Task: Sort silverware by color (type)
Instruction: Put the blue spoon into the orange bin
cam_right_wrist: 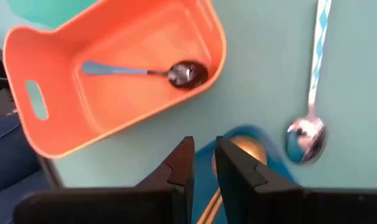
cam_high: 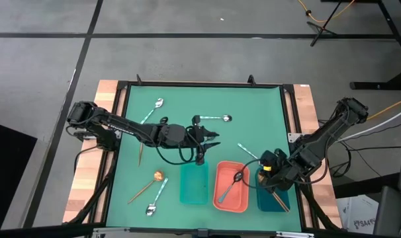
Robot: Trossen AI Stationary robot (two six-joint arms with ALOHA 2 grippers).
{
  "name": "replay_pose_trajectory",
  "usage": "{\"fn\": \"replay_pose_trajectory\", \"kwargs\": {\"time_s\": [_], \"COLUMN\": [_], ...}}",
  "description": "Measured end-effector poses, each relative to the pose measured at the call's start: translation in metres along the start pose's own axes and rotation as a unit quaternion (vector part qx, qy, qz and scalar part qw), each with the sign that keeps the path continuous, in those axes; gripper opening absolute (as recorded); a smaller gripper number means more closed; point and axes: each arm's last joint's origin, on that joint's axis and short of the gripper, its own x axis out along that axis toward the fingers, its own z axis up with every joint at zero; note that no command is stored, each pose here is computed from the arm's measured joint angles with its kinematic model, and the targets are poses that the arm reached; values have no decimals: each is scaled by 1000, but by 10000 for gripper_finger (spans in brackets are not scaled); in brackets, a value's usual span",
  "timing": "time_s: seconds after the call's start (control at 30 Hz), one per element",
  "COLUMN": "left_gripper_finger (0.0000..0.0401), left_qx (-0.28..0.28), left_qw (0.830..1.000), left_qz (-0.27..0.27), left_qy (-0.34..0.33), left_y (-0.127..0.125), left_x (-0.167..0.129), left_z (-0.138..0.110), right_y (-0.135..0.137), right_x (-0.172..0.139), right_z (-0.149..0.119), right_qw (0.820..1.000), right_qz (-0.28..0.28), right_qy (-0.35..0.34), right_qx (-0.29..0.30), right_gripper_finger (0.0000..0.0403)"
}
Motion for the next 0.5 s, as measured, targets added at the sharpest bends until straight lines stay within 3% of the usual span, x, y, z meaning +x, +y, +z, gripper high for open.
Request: {"fn": "replay_pose_trajectory", "kwargs": {"time_s": [0.3,0.5], "left_gripper_finger": [134,134], "left_qx": [-8,-43], "left_qw": [1000,997], "left_qz": [7,18], "left_qy": [5,65], "left_y": [0,6], "left_x": [0,-12], "left_z": [-1,-3], "right_y": [-1,-1], "right_x": [0,0], "right_z": [5,5], "right_qw": [993,990], "right_qz": [-31,-34], "right_qy": [-84,-87], "right_qx": [-76,-106], "right_gripper_finger": [56,56]}}
